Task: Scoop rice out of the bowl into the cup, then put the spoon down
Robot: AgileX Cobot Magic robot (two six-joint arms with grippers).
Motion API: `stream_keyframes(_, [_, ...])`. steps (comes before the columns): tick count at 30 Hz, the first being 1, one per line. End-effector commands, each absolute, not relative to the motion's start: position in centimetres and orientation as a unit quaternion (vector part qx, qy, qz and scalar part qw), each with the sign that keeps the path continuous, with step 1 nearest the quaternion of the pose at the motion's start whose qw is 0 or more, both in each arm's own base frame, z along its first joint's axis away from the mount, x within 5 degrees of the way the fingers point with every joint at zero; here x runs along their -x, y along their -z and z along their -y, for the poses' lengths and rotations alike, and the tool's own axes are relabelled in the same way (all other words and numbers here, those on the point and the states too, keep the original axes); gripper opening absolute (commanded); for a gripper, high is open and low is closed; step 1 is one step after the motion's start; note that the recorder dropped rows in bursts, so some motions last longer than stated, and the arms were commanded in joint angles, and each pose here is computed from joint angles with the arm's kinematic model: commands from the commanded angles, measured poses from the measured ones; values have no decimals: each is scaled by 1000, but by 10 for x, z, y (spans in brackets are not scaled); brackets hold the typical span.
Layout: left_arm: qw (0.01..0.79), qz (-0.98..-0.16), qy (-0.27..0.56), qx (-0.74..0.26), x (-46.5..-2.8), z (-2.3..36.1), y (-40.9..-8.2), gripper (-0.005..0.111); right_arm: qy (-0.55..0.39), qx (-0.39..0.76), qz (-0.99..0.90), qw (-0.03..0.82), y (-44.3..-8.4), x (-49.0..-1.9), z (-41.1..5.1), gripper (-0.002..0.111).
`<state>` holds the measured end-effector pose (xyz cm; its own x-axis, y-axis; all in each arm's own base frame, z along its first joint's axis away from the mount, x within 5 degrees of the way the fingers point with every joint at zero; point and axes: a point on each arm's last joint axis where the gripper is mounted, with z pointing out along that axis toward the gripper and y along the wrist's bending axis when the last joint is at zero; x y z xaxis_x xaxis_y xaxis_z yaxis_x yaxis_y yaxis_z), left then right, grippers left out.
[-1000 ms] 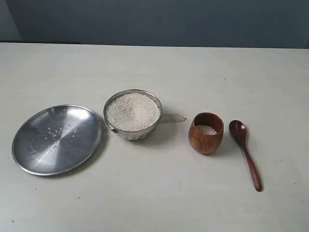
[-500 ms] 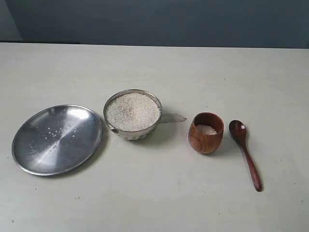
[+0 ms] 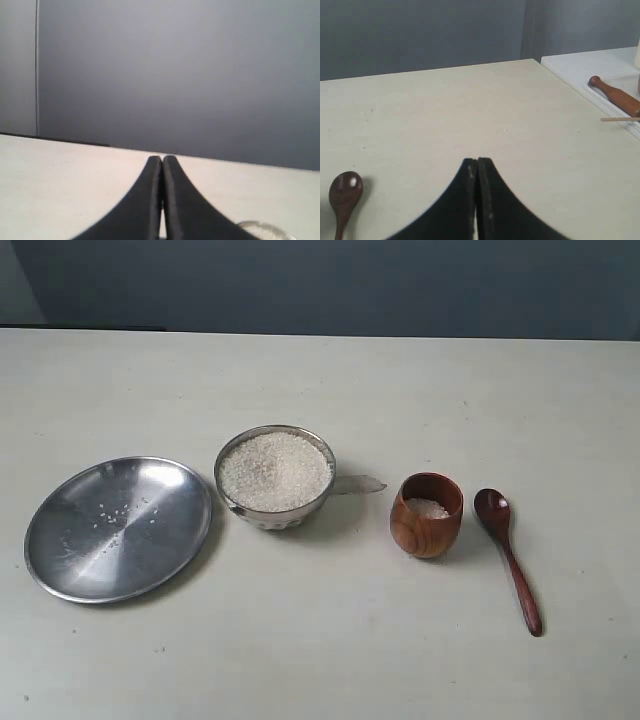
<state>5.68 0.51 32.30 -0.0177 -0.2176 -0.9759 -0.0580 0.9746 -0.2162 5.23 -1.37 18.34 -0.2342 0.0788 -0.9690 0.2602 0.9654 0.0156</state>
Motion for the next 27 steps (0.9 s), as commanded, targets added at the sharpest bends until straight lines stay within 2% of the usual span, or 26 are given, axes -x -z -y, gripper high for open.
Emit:
stream_keyframes(1, [650, -759, 14, 21, -66, -1, -329, 0, 78, -108, -777, 616, -184, -52, 14, -1])
stream_keyframes(13, [563, -826, 26, 12, -93, 3, -312, 0, 83, -104, -775, 618, -185, -52, 14, -1])
stream_keyframes(27, [557, -829, 38, 18, -95, 4, -311, 0, 98, -90, -633, 763, -222, -53, 15, -1])
